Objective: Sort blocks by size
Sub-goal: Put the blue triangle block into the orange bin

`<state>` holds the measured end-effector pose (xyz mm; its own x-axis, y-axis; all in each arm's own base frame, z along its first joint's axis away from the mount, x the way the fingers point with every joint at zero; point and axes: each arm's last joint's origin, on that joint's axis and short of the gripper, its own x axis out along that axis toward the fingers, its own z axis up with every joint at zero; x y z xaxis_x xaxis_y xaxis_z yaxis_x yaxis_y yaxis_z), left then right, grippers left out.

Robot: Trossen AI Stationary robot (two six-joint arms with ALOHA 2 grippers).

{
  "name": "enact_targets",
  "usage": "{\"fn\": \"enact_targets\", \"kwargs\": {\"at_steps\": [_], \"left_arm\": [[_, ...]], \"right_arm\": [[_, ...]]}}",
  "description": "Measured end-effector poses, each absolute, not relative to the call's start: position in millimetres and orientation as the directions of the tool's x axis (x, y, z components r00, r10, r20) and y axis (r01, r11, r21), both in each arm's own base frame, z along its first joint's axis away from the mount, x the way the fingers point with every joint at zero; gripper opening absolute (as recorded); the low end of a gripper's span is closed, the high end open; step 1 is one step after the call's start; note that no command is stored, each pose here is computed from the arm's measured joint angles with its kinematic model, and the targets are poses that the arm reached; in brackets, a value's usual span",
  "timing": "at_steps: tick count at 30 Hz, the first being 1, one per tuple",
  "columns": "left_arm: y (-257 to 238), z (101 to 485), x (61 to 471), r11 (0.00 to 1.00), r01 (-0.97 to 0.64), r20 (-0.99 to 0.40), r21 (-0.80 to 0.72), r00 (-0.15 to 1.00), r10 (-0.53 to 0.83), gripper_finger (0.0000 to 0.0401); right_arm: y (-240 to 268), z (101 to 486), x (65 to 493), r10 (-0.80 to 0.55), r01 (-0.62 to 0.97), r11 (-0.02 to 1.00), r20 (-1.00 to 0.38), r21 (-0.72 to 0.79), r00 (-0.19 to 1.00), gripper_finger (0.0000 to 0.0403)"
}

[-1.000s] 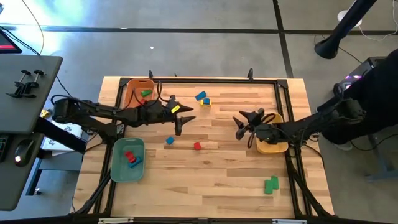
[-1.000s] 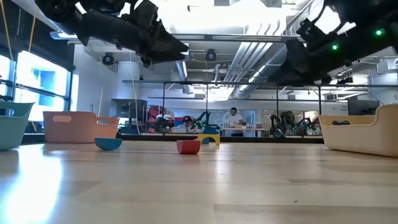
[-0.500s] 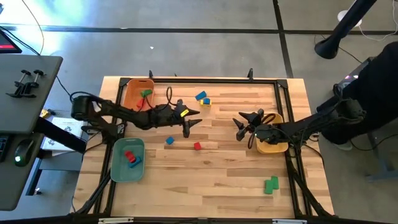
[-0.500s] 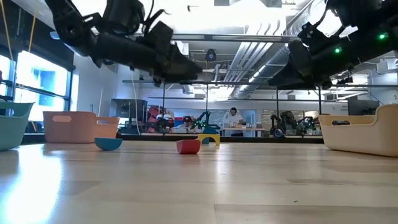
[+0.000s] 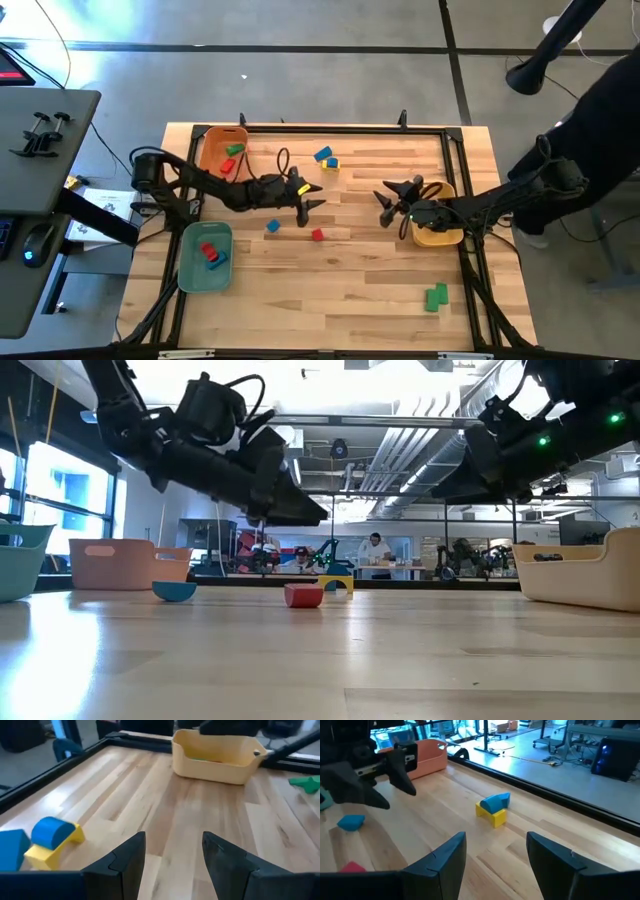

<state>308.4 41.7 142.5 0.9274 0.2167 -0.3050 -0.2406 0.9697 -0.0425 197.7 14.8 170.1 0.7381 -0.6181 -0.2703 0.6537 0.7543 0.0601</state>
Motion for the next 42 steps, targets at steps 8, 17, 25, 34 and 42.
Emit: {"fn": "enact_targets", "kwargs": {"at_steps": [8,17,25,34,42], "left_arm": [[32.7,146.3,312.1,0.980,-0.197,-0.286,0.006,0.939,0.190,0.0184],[33.0,146.7,312.0,0.955,-0.295,-0.282,-0.026,0.919,0.276,0.0184],[100.8,168.8,331.4,0.843,-0.534,-0.567,0.062,0.676,0.470,0.0184],[186.3,176.6,332.2,0.861,-0.491,-0.727,0.130,0.543,0.420,0.0184],[211.3,141.3,329.6,0.900,-0.436,-0.757,-0.005,0.590,0.281,0.0184]], "right_arm": [[31.6,185.1,207.3,-0.360,0.367,0.930,-0.235,-0.017,0.903,0.0204],[50.9,220.3,219.9,-0.257,0.231,0.958,-0.145,-0.172,0.955,0.0204],[41.5,219.9,221.8,-0.302,0.281,0.949,-0.151,-0.144,0.941,0.0204],[40.3,216.3,221.3,-0.308,0.286,0.949,-0.185,-0.132,0.933,0.0204],[39.9,209.1,219.5,-0.309,0.291,0.951,-0.253,-0.106,0.917,0.0204]]}}
